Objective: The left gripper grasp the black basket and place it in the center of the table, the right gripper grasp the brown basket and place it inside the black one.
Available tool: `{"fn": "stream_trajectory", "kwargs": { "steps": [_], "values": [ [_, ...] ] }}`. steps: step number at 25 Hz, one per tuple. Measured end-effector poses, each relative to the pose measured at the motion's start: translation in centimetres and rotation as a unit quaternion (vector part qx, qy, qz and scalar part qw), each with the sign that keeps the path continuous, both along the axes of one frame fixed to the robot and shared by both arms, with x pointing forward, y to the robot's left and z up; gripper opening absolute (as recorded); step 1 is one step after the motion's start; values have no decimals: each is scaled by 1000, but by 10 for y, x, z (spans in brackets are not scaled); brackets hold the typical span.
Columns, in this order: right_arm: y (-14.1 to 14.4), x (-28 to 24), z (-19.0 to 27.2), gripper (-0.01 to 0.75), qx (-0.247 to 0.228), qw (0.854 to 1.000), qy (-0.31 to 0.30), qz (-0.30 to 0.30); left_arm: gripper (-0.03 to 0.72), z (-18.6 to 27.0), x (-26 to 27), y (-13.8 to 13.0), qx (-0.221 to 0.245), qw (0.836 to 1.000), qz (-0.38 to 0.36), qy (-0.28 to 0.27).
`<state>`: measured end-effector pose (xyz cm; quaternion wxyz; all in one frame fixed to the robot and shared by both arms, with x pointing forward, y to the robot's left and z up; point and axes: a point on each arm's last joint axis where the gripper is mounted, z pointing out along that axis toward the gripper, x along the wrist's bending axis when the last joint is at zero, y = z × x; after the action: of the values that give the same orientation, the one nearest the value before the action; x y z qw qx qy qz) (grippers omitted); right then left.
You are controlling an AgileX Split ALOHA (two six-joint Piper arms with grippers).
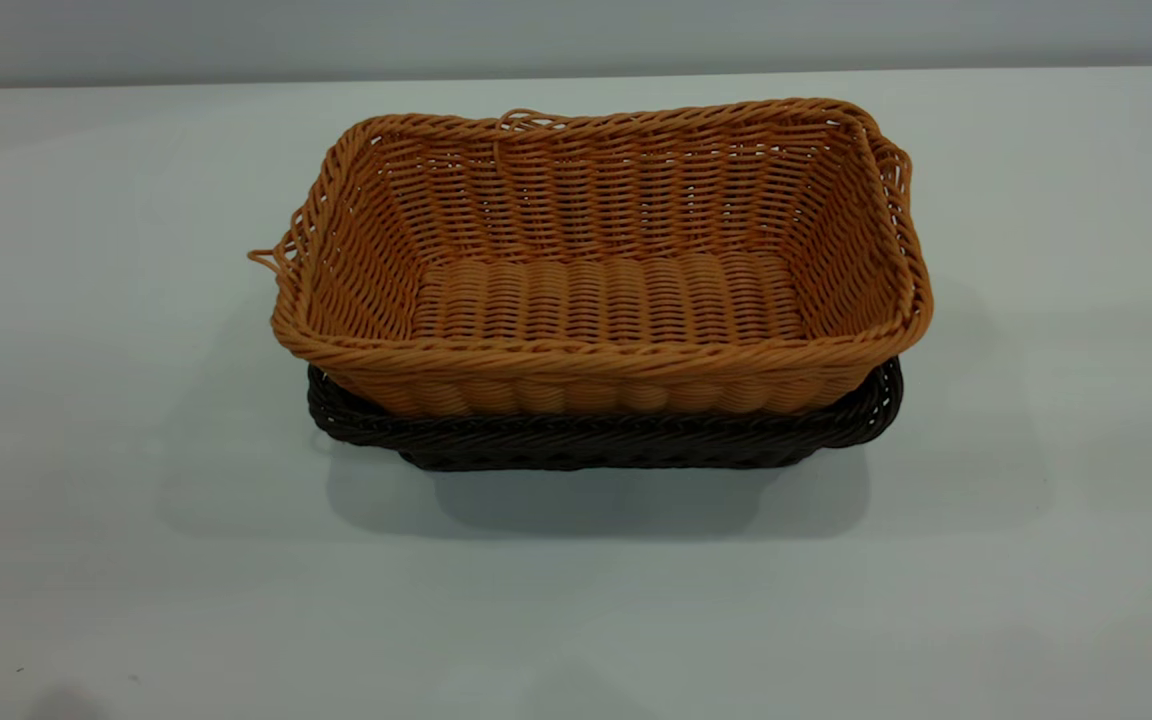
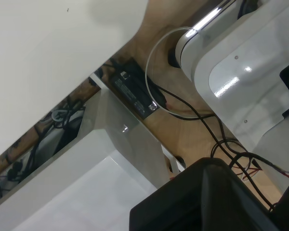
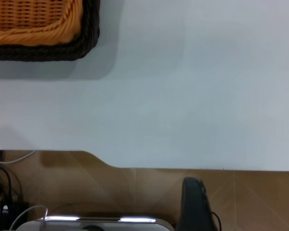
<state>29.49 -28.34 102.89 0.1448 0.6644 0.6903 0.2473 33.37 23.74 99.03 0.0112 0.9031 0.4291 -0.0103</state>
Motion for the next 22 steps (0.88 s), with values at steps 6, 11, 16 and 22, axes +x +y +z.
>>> {"fn": "stream_trajectory", "kwargs": {
  "steps": [6, 11, 16, 22],
  "values": [
    [0, 0, 0, 439, 0, 1000, 0, 0, 318, -1, -1, 1, 2, 1000, 0, 4],
    [0, 0, 0, 439, 0, 1000, 0, 0, 318, -1, -1, 1, 2, 1000, 0, 4],
    [0, 0, 0, 439, 0, 1000, 0, 0, 318, -1, -1, 1, 2, 1000, 0, 4],
    [-5, 0, 1, 439, 4, 999, -5, -48, 318, -1, -1, 1, 2, 1000, 0, 4]
  ]
}}
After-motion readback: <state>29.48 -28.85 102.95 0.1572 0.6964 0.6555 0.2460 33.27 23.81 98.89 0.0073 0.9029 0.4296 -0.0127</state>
